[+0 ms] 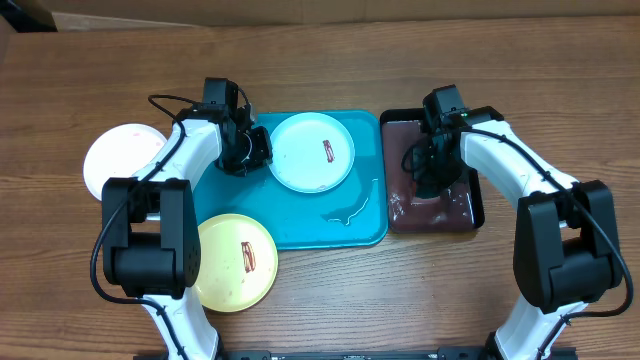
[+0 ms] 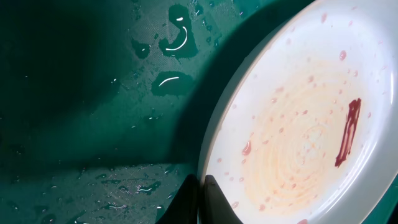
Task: Clean dirty plates on tray and stack at the side
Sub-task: 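Rub the sponge in the black tray's water with the right gripper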
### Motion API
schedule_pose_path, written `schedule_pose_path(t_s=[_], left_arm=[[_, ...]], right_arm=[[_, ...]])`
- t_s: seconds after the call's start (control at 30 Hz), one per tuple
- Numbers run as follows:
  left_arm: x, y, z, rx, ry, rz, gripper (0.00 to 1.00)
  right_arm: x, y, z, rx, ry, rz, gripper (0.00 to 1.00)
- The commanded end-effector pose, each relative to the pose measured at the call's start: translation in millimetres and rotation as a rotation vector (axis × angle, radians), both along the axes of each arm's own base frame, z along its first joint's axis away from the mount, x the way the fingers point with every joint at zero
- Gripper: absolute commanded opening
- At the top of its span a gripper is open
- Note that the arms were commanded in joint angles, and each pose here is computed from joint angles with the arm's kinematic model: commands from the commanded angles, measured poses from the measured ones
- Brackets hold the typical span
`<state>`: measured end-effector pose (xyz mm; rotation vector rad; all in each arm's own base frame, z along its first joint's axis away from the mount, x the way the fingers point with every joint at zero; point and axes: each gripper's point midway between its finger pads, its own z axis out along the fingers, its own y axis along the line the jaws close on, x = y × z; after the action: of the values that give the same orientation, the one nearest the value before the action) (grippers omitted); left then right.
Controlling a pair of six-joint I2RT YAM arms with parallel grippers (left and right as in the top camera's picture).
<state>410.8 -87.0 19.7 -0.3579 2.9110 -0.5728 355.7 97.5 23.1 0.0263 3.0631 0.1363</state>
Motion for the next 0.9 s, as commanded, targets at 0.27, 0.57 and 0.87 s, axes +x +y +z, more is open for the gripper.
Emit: schedule_pose_path(t_s=[0.27,0.57,0.87], left_arm=[[5.7,-2.4,0.5,-0.018,-0.015,-0.019,0.06],[5.7,-2.5,0.5,-0.018,-0.015,-0.019,0.06],[5.7,-2.5,0.5,-0.018,-0.015,-0.019,0.06]], right_arm=[[-4.7,3.8,-2.0,0.002,0.018,0.010,0.44],[-6.5,3.9,-9.2,0.003,0.013,0.012,0.42],[-8.9,3.3,-11.0,0.001,0.020,0.012,0.39]])
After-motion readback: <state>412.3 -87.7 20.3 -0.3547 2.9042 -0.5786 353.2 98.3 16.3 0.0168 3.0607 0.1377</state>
